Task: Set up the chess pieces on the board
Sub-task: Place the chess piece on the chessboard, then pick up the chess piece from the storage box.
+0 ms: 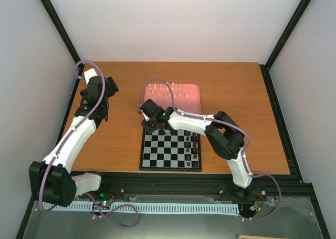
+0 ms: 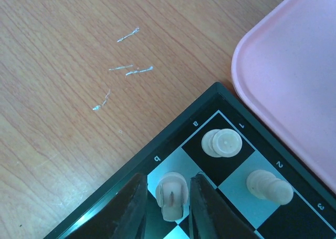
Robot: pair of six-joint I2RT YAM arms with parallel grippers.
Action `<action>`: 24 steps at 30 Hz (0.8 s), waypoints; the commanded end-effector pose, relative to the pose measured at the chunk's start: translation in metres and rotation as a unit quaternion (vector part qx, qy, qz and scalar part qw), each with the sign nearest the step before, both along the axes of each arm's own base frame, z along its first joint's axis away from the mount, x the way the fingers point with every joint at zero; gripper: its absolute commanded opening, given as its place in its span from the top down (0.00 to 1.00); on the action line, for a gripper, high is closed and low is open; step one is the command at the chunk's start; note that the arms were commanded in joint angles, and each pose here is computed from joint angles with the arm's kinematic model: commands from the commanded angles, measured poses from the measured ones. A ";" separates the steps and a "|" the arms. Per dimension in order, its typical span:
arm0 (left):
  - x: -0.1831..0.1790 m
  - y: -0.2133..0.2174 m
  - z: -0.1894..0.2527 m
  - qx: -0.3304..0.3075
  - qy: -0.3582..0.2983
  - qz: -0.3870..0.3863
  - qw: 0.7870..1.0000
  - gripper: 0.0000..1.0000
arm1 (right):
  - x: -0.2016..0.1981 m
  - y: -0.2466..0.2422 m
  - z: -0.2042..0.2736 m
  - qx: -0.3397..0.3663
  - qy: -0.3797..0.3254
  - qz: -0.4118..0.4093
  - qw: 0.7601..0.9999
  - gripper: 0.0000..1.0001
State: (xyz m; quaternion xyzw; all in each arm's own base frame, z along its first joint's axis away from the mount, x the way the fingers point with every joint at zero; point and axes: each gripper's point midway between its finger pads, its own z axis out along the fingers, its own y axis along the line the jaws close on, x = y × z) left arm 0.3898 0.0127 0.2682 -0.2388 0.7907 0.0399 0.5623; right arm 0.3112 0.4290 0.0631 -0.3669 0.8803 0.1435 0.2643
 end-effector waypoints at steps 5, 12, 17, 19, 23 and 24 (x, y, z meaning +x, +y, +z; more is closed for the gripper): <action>0.003 -0.001 0.017 -0.001 -0.019 0.000 1.000 0.00 | -0.004 -0.004 0.046 0.039 -0.029 0.005 0.999 0.67; 0.001 -0.001 0.018 -0.001 -0.020 -0.001 1.000 0.00 | -0.015 -0.011 0.083 0.064 -0.053 0.023 0.996 0.57; 0.001 -0.002 0.019 -0.004 -0.022 -0.004 1.000 0.00 | 0.005 -0.039 0.104 0.048 -0.098 -0.026 0.994 0.39; 0.001 -0.002 0.019 -0.005 -0.021 -0.005 1.000 0.00 | 0.022 -0.054 0.109 0.040 -0.107 -0.053 0.992 0.34; -0.001 -0.001 0.021 -0.004 -0.024 -0.004 1.000 0.00 | 0.071 -0.095 0.118 0.042 -0.116 -0.121 0.985 0.33; -0.002 -0.001 0.021 -0.005 -0.025 -0.004 1.000 0.00 | 0.084 -0.107 0.120 0.041 -0.119 -0.140 0.982 0.33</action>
